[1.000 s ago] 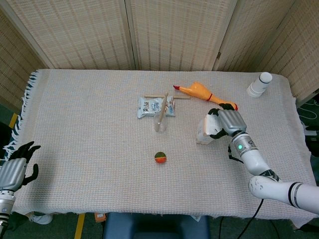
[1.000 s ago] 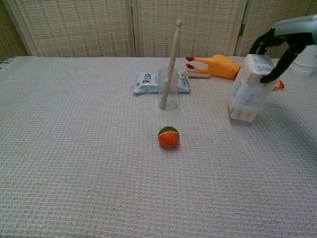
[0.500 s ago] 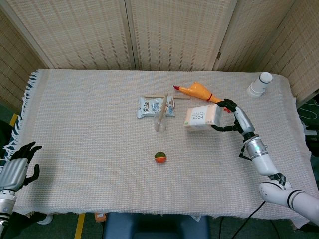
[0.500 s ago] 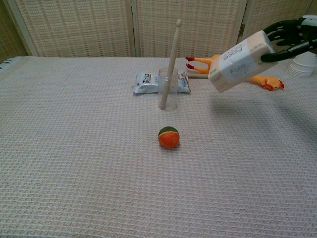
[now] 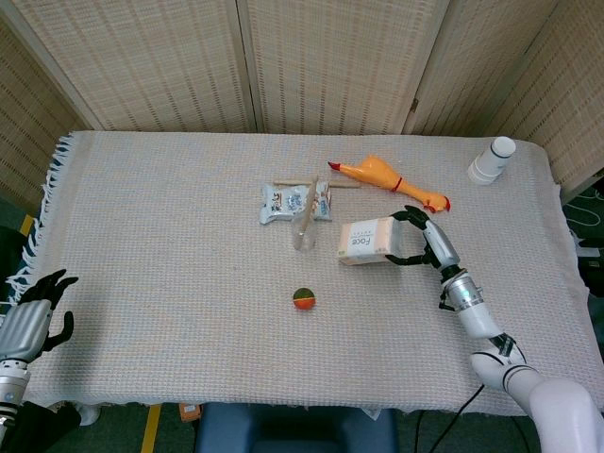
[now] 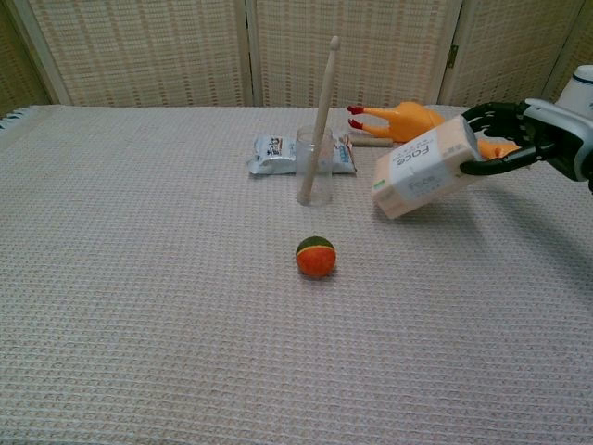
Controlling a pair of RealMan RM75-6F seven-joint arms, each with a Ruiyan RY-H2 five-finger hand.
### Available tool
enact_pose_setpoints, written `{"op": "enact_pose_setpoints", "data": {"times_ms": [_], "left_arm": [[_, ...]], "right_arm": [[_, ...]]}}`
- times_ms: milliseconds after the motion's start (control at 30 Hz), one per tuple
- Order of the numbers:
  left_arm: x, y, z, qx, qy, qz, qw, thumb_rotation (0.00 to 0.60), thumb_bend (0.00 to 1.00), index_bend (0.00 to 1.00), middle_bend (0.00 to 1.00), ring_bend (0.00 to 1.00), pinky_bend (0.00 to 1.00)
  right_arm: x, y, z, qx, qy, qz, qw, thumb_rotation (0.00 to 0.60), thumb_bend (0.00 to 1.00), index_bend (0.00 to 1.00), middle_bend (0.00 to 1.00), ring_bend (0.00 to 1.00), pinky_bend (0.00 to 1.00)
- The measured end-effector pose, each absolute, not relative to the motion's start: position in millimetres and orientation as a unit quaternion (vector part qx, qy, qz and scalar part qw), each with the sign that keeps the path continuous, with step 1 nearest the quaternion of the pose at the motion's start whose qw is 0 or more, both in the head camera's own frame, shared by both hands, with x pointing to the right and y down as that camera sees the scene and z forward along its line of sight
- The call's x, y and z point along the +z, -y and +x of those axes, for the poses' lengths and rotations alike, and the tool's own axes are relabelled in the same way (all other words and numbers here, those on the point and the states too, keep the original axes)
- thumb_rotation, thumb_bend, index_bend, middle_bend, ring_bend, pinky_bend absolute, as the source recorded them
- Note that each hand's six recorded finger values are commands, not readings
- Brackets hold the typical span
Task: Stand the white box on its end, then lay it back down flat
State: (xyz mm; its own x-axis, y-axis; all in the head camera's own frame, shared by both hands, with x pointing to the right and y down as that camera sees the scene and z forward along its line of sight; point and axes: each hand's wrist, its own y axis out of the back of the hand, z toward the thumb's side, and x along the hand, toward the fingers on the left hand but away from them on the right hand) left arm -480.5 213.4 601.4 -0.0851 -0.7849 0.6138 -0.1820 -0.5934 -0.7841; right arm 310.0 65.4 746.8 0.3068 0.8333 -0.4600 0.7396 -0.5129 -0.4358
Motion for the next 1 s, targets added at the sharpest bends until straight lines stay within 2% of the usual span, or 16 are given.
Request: {"op": "enact_pose_setpoints", "data": {"times_ms": [300, 633, 1000], "left_arm": [[602.9, -213.9, -480.3, -0.631, -0.38, -0.633, 0.239, 0.6, 0.62, 0.15, 0.0, 0.0, 0.11], [602.8, -214.5, -476.2, -0.631, -0.375, -0.634, 0.243, 0.6, 0.62, 0.15, 0.0, 0.0, 0.11], [604.2, -215.4, -476.1, -0.634, -0.371, -0.634, 0.24, 0.6, 0.62, 0.15, 0.0, 0.0, 0.11]], "right_arm": [[761.6, -71.7, 309.9, 0.368, 0.455, -0.806, 0.085, 0.6, 0.28, 0.4, 0.39, 0.17, 0.0], [754.8, -68.6, 317.6, 0.406, 0.418, -0.807, 0.098, 0.6, 0.28, 0.31, 0.38, 0.15, 0.0], [752.2, -75.0, 323.9, 0.479, 0.352, -0.798, 0.102, 0.6, 0.27, 0.2, 0.22, 0.03, 0.0]]}}
